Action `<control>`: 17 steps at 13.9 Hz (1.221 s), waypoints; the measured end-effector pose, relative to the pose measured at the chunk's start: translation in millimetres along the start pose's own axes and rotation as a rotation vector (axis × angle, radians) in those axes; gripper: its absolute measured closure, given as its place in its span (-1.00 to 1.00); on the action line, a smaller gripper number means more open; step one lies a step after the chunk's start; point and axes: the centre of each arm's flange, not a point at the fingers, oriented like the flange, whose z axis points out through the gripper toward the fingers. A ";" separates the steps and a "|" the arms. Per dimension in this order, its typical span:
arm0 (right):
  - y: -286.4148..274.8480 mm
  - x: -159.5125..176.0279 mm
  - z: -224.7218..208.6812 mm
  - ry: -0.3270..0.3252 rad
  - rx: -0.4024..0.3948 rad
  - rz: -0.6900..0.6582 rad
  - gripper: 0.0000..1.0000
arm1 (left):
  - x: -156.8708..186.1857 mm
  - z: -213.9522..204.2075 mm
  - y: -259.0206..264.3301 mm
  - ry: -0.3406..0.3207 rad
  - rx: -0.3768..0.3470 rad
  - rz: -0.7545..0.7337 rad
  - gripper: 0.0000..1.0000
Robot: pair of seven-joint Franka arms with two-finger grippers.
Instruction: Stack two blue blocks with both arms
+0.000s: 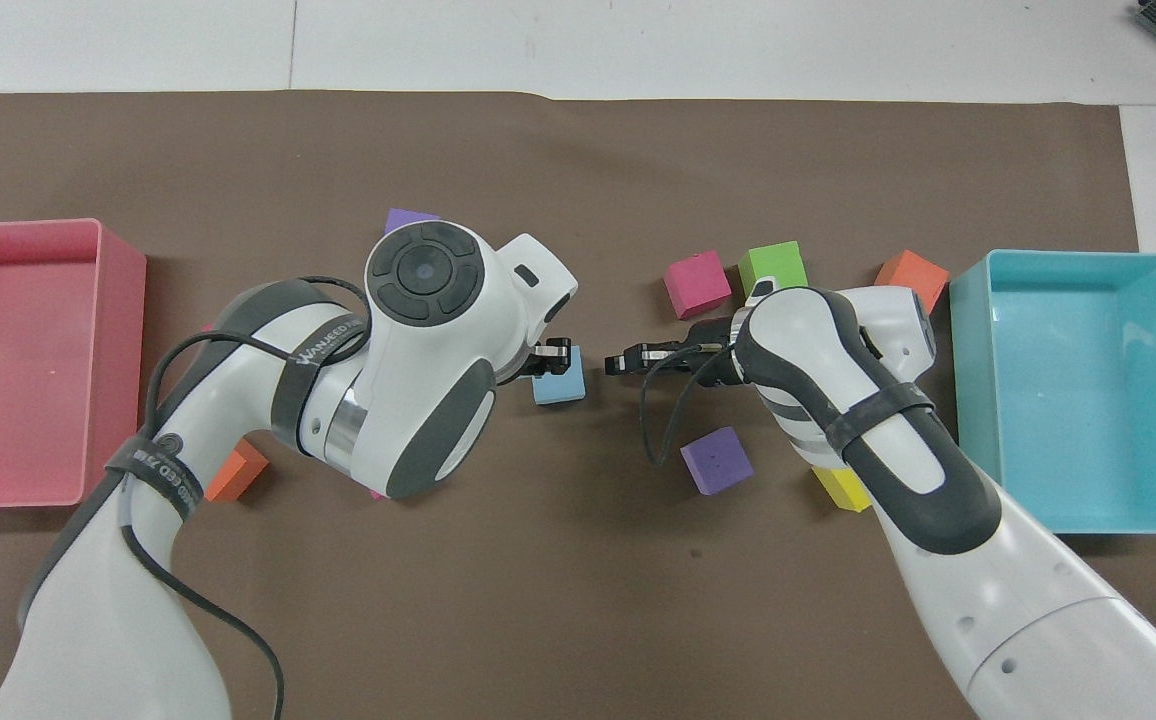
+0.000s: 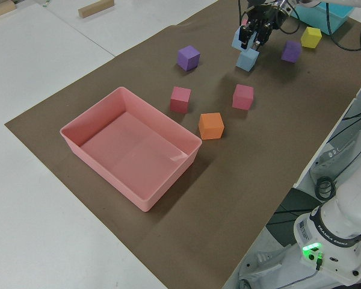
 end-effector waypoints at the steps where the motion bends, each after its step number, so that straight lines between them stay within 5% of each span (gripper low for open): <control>1: 0.0 0.0 0.0 0.000 0.000 0.000 0.98 | -2.6 7.0 6.4 -0.009 0.004 -0.008 -0.15; 17: 0.0 0.0 0.0 0.000 0.000 0.000 0.98 | -3.8 27.8 40.3 -0.010 -0.003 -0.036 -0.15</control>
